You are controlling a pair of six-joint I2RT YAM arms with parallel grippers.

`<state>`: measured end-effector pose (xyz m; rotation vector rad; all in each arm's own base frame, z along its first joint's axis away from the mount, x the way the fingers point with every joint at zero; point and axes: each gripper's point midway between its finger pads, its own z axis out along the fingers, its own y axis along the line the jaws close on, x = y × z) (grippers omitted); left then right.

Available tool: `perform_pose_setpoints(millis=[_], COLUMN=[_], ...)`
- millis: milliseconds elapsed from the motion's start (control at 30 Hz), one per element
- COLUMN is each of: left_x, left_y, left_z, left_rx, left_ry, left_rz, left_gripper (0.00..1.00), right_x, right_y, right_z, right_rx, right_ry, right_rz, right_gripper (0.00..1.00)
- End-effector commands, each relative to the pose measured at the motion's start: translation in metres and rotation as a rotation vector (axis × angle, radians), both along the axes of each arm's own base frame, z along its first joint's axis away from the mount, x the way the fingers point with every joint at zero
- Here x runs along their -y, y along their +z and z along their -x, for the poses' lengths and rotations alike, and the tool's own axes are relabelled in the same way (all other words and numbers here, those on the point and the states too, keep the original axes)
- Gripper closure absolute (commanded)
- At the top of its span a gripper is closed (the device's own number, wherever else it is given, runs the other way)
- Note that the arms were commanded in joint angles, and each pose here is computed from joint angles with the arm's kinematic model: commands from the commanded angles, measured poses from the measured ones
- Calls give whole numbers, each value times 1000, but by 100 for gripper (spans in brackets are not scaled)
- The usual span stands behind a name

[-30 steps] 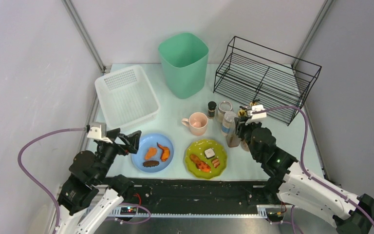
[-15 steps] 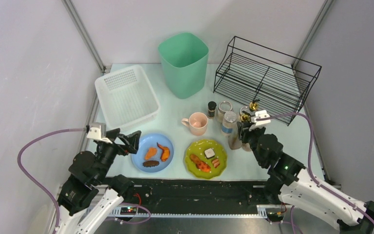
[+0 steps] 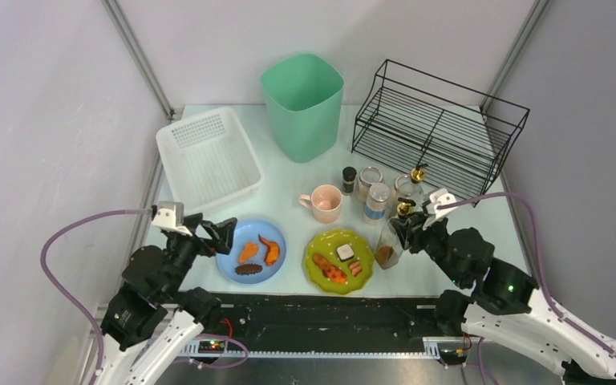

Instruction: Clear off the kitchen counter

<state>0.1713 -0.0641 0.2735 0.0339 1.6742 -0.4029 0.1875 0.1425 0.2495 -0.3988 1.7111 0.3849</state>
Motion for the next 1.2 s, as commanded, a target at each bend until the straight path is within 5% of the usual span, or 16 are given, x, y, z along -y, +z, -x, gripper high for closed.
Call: perform_pose_setpoints(millis=[0, 333, 633, 900, 1167], left_x=[7, 8, 8, 3, -11], left_y=[-6, -16, -27, -25, -17], left_z=[2, 3, 0, 3, 8], left_rx=[12, 8, -13, 14, 67], left_ry=[-44, -50, -41, -23, 28], left_rz=[-4, 1, -12, 4, 36], left_gripper=[2, 2, 2, 2, 2], right_x=[-8, -25, -33, -42, -23], right_y=[63, 139, 230, 283, 314], right_z=[18, 26, 10, -47, -117], right_rx=[37, 36, 232, 377, 439], right_ry=[101, 207, 186, -33, -212], right_rz=[-136, -84, -140, -59, -128], right_gripper=[100, 100, 100, 100, 100])
